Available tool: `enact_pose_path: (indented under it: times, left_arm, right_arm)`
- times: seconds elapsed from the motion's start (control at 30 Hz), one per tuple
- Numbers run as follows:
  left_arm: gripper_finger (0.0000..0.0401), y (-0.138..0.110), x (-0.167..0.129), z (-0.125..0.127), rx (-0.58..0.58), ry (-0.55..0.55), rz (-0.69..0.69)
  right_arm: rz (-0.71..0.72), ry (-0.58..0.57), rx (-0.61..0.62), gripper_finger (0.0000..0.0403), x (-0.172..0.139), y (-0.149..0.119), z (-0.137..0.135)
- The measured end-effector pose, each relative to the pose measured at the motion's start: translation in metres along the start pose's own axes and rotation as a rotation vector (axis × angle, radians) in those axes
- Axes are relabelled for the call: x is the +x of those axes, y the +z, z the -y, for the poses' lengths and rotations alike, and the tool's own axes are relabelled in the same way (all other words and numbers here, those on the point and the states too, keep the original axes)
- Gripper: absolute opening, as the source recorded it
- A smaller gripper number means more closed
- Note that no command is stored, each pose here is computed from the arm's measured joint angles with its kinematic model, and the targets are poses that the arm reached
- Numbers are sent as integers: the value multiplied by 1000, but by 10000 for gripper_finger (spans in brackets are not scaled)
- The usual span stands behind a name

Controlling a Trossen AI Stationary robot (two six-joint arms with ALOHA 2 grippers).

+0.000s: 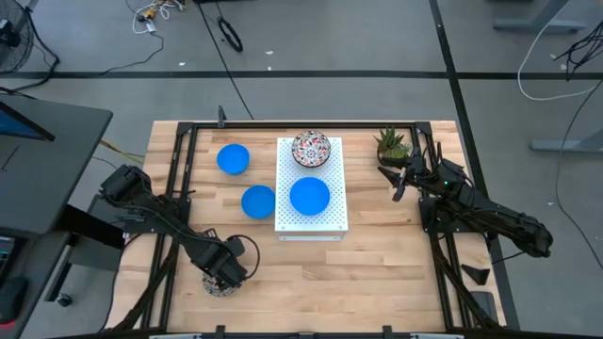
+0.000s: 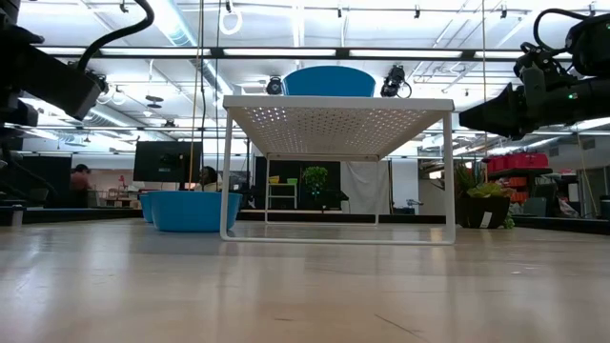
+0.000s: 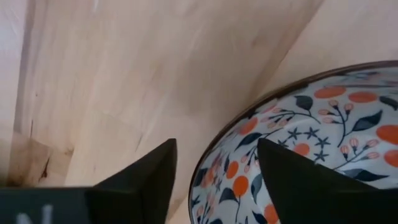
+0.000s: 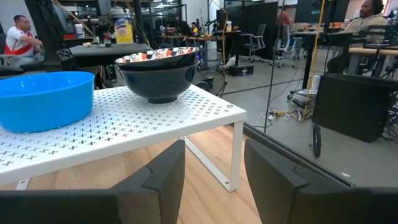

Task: Pick & Place Mini bowls
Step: Stack the white bowl on top of the other white bowl on the shelf

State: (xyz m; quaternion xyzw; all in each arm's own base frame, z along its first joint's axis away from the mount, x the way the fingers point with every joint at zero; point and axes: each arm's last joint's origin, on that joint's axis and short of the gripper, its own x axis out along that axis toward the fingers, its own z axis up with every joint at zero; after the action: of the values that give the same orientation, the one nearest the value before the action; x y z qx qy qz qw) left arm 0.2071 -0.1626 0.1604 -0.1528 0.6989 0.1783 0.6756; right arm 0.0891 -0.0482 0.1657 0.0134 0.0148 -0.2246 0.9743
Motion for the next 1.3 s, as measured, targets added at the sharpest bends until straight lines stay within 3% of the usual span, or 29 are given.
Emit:
enact_pose_path:
  times: [0.4,0.8,1.07,1.3]
  left_arm:
    - [106,0,-1,0,1,-9,-2]
    - [15,1,-25,-6,12,-123,63]
    - [30,9,-48,-21,11,-233,95]
    - [14,23,-71,-42,-14,-378,110]
  right_arm:
    - [0,0,0,169,0,0,0]
    - [0,0,0,169,0,0,0]
    - [0,0,0,169,0,0,0]
    - [0,0,0,169,0,0,0]
